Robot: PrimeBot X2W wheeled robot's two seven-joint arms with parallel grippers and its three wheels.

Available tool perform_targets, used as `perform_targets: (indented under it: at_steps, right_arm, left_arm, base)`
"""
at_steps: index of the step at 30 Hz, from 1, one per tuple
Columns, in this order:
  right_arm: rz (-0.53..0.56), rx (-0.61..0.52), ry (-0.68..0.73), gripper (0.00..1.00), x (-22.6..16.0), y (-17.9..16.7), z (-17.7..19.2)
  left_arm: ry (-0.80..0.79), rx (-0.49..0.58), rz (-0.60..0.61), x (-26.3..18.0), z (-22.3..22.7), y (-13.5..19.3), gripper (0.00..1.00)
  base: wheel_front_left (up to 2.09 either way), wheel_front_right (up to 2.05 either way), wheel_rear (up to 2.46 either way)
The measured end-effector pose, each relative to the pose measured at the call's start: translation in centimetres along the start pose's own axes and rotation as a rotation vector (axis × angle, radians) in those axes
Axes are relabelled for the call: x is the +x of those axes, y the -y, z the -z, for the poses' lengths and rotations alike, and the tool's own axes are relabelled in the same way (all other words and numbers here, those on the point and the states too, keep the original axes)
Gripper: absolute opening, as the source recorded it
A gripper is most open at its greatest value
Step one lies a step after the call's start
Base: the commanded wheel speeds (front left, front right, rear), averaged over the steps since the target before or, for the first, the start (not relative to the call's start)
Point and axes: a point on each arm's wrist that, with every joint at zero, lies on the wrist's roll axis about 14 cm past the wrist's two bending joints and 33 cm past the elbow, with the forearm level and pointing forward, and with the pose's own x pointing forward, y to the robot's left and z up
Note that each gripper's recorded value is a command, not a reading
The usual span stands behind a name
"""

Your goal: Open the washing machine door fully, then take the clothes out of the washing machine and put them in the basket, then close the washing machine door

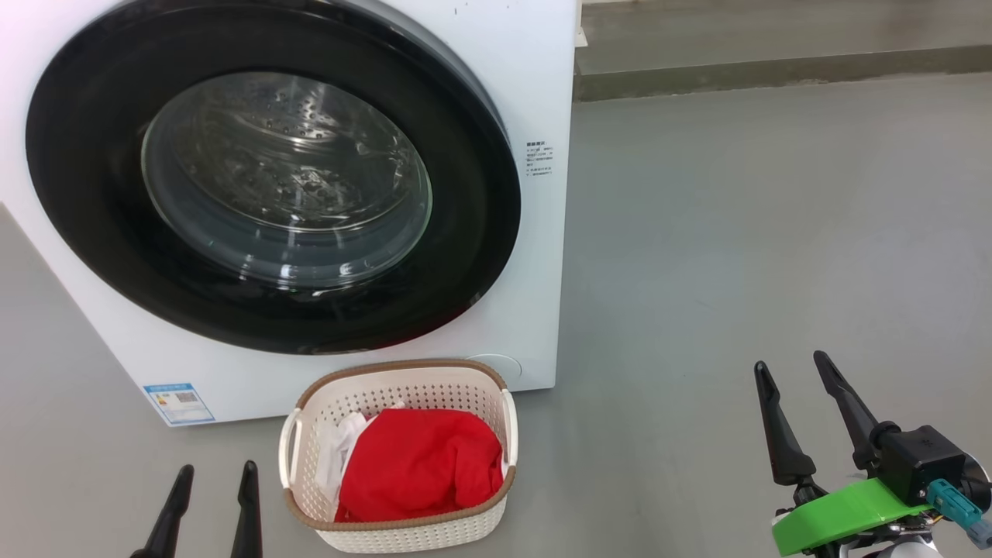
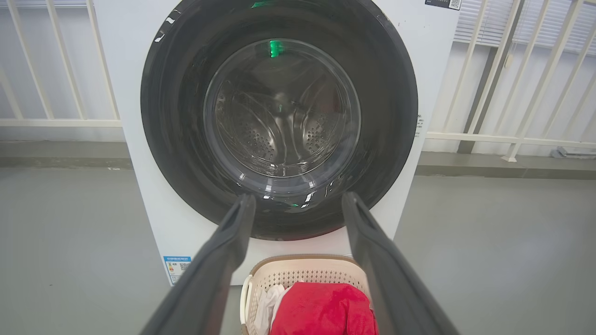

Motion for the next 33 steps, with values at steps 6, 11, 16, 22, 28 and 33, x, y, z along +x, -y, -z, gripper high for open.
perform_targets:
  at_steps: [6, 11, 16, 22, 28, 33]
  right_arm:
    - [0.010, 0.015, -0.066, 0.00, -0.9, 0.0, 2.1]
    - [0.036, 0.045, -0.160, 0.00, -2.6, 0.2, 5.0]
    - [0.054, 0.098, -0.163, 0.00, -2.6, 0.5, 5.0]
    - [0.076, 0.161, -0.176, 0.00, -2.6, 0.7, 5.3]
    - [0.098, 0.226, -0.185, 0.00, -2.6, 1.0, 5.6]
    - [0.113, 0.278, -0.192, 0.00, -2.5, 1.1, 5.7]
  left_arm:
    - [-0.064, -0.007, -0.011, -0.9, 2.0, 0.0, 0.00]
    - [-0.140, -0.044, -0.029, -2.0, 4.2, 0.0, 0.00]
    - [-0.148, -0.096, -0.046, -2.0, 4.4, -0.2, 0.00]
    - [-0.157, -0.163, -0.067, -2.0, 4.6, -0.4, 0.00]
    - [-0.170, -0.228, -0.086, -2.0, 4.9, -0.6, 0.00]
    - [-0.171, -0.283, -0.099, -1.8, 4.9, -0.7, 0.00]
  base:
    - [0.00, 0.00, 0.00]
    - [0.00, 0.00, 0.00]
    - [0.00, 0.00, 0.00]
    - [0.00, 0.00, 0.00]
    - [0.00, 0.00, 0.00]
    - [0.00, 0.00, 0.00]
